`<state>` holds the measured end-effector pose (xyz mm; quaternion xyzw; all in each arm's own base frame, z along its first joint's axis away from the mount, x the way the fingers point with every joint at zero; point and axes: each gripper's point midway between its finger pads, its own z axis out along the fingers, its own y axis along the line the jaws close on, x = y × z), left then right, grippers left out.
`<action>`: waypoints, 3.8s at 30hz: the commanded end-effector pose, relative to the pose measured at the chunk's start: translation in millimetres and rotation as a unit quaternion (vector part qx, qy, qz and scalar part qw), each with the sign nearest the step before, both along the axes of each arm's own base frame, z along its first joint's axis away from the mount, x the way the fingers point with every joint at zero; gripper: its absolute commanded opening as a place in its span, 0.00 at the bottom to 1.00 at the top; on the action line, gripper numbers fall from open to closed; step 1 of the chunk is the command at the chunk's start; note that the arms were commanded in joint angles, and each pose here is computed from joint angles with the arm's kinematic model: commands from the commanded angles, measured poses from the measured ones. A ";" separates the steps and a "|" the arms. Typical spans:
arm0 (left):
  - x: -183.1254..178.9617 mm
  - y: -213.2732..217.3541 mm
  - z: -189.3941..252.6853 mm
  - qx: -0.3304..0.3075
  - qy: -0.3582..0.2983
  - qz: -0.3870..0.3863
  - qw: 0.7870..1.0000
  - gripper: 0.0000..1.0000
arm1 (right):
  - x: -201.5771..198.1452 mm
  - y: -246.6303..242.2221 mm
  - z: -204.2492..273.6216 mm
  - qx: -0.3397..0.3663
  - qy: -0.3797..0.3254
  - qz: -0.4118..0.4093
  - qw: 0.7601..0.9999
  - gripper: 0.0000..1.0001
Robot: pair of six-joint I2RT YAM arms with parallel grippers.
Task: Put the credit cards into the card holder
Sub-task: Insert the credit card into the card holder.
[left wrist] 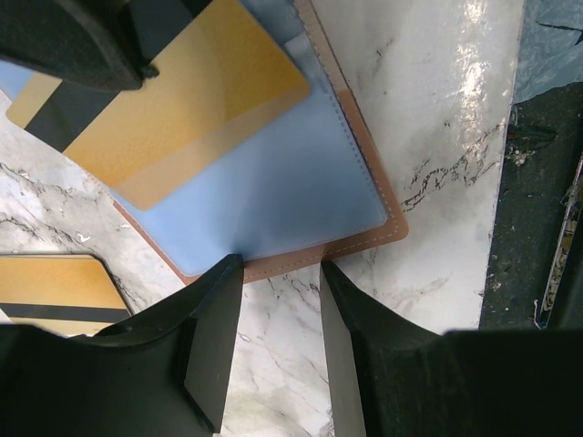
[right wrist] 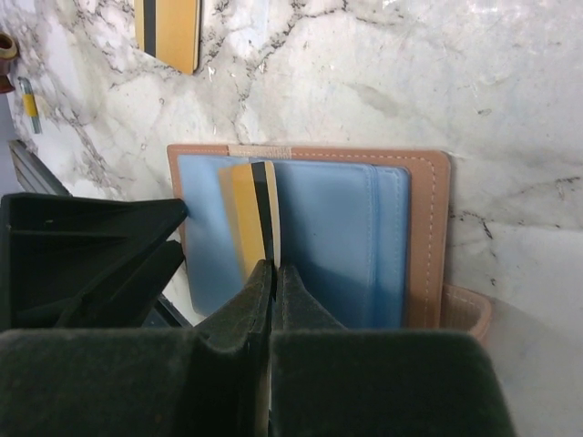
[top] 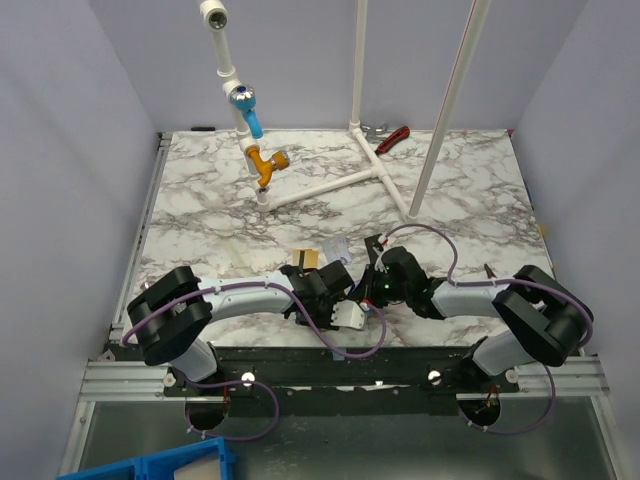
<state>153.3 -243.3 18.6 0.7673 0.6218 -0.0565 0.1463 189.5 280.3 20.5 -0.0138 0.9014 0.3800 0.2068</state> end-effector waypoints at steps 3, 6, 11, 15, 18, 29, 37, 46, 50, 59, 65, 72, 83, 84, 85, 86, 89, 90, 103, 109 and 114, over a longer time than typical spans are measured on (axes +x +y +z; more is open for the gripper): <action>-7.7 1.3 -9.5 0.014 0.011 -0.004 1.000 0.40 | -0.5 -17.8 -34.6 -0.063 0.024 -0.029 0.997 0.01; -8.3 2.1 -10.7 0.016 0.011 -0.005 1.000 0.40 | -0.6 -17.4 -35.1 -0.060 0.024 -0.030 0.997 0.01; -7.9 1.5 -11.7 0.016 0.010 -0.001 1.000 0.40 | -10.4 -18.5 -33.0 -0.052 0.027 -0.012 0.998 0.01; -4.1 -1.7 -10.5 0.008 0.002 0.011 1.000 0.40 | -23.3 -13.2 -24.1 -0.026 0.035 0.018 0.999 0.01; 0.2 -7.2 -4.0 -0.016 -0.008 0.021 1.000 0.40 | -27.8 -15.2 -24.0 -0.035 0.036 0.028 0.998 0.01; -0.8 -6.6 -2.7 -0.033 0.007 0.034 0.999 0.40 | -31.8 -33.9 -36.3 -0.100 0.059 0.018 0.993 0.28; 4.9 -7.5 1.1 -0.044 -0.001 0.033 0.998 0.40 | -20.4 -34.8 -15.1 -0.107 0.029 0.010 0.994 0.38; 11.1 -21.1 12.3 -0.070 -0.010 0.031 0.997 0.40 | -26.9 -37.0 -18.7 -0.115 0.041 0.012 0.992 0.44; 13.4 -28.3 14.6 -0.092 -0.018 0.027 0.995 0.40 | -31.1 -32.3 -19.6 -0.125 0.034 0.018 0.991 0.46; 15.2 -32.7 11.0 -0.097 -0.017 0.024 0.995 0.40 | -33.2 -28.1 -10.5 -0.159 0.024 0.022 0.987 0.56; 11.5 -21.4 5.9 -0.093 -0.022 0.025 0.995 0.40 | -32.0 -31.4 1.2 -0.155 0.012 0.015 0.988 0.57; 19.2 -24.0 19.5 -0.104 -0.041 0.028 0.993 0.39 | -29.8 -11.6 18.3 -0.100 0.025 0.043 0.994 0.56; 8.7 -40.1 40.4 -0.155 -0.023 -0.004 0.988 0.39 | -34.0 -19.6 18.5 -0.099 0.052 0.025 0.993 0.62; 9.6 -42.1 40.7 -0.157 -0.024 -0.008 0.987 0.39 | -35.7 -18.7 17.0 -0.095 0.057 0.026 0.994 0.62; 10.5 -42.3 39.8 -0.154 -0.026 -0.011 0.988 0.39 | -36.7 -18.5 15.0 -0.096 0.063 0.027 0.993 0.62; 11.1 -43.0 39.9 -0.152 -0.026 -0.015 0.988 0.39 | -38.1 -18.5 12.2 -0.098 0.070 0.026 0.992 0.62; 9.9 -44.0 36.7 -0.146 -0.022 -0.024 0.989 0.39 | -37.4 -18.8 12.7 -0.099 0.072 0.021 0.992 0.60; 9.7 -43.3 33.9 -0.141 -0.020 -0.025 0.989 0.39 | -36.1 -20.0 14.9 -0.100 0.068 0.018 0.993 0.60; 16.0 -39.2 14.1 -0.115 -0.025 -0.006 0.993 0.39 | -18.4 -22.0 15.1 -0.106 0.054 0.009 0.993 0.35; 14.9 -31.7 8.7 -0.104 -0.027 -0.001 0.994 0.39 | -10.7 -26.8 20.9 -0.099 0.049 -0.001 0.994 0.28; 15.2 -30.2 7.1 -0.101 -0.028 0.002 0.994 0.39 | -7.2 -37.6 16.8 -0.102 0.053 -0.017 0.993 0.15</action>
